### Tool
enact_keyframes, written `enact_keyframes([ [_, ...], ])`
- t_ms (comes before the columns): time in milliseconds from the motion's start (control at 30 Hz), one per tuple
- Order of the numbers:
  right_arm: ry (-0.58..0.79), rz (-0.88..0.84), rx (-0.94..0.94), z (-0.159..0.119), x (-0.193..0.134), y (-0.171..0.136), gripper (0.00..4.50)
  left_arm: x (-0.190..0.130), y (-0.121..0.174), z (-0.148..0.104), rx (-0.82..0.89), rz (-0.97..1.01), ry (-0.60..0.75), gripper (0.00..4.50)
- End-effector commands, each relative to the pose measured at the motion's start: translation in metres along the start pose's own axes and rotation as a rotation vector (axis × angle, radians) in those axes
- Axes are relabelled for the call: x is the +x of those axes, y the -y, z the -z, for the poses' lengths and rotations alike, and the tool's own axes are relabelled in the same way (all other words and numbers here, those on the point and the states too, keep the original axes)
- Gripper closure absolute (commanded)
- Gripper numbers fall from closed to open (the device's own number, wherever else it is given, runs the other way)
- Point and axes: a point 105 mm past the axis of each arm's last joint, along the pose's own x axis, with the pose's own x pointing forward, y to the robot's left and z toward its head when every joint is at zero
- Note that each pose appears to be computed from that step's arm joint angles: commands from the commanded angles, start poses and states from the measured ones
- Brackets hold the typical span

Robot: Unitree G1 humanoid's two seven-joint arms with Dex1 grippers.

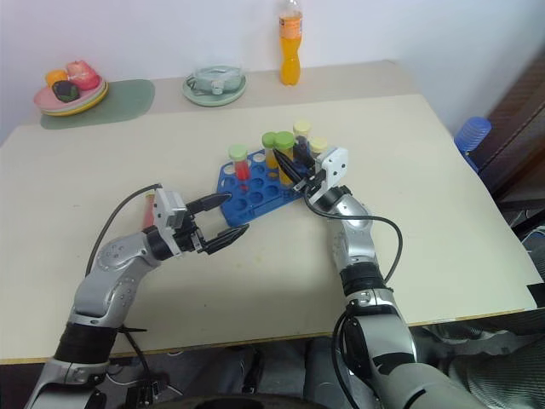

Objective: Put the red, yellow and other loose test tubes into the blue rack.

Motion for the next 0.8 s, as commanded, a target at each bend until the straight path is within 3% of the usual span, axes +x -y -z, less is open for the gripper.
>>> enact_keyframes([
  [33,0.014,0.021,-0.019,-0.004,-0.003,0.007,3.6,-0.002,0.001,-0.013,0.033,0.007,0.037,0.0],
  [333,0.044,-0.009,0.06,-0.003,0.0,-0.001,3.6,-0.001,0.001,-0.013,0.03,0.007,0.041,0.0],
  [567,0.004,-0.026,-0.016,0.001,-0.001,-0.004,0.13,-0.002,0.002,-0.013,0.027,-0.005,0.043,0.0],
  [800,-0.034,-0.048,-0.043,0.004,-0.008,-0.004,0.05,-0.003,0.0,-0.015,0.021,-0.027,0.052,0.0],
])
